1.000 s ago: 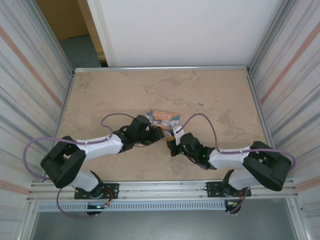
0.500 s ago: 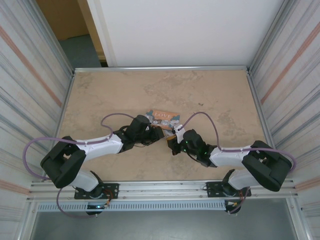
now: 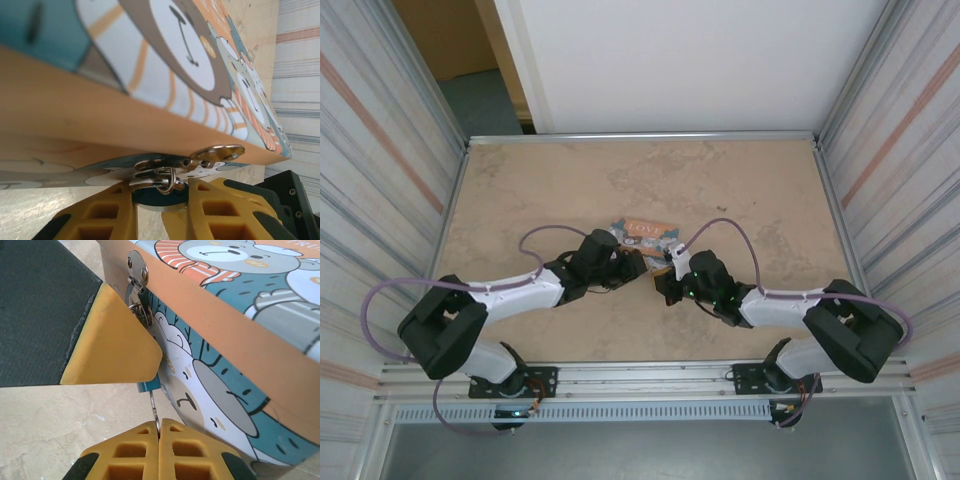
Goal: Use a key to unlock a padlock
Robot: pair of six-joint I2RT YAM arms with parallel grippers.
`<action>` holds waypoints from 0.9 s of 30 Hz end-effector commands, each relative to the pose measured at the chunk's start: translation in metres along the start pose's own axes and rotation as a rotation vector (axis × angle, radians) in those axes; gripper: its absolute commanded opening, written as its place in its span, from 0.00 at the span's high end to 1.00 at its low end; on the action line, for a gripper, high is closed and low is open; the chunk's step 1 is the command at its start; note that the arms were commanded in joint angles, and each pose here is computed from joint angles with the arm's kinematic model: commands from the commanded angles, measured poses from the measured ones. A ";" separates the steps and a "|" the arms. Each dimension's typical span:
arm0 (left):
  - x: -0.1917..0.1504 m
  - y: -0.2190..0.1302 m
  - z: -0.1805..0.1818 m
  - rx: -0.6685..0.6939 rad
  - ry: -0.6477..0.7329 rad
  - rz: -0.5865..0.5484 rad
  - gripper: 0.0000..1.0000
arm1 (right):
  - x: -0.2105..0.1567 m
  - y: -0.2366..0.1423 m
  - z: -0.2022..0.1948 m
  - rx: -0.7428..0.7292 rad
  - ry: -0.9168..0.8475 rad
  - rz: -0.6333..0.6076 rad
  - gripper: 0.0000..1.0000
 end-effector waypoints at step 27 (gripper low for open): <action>-0.014 -0.009 -0.026 -0.121 0.026 0.066 0.83 | 0.048 -0.003 0.021 0.007 -0.197 -0.157 1.00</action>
Point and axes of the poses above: each hand's point on the last joint's axis, 136 mm out from that joint toward the fingers, its own y axis out along the fingers, its own z axis along the line the jaws close on, x = y × z, the point moved 4 cm from there along -y, back along the fingers, and after that the axes turned 9 degrees about y, right-handed, at the moved point
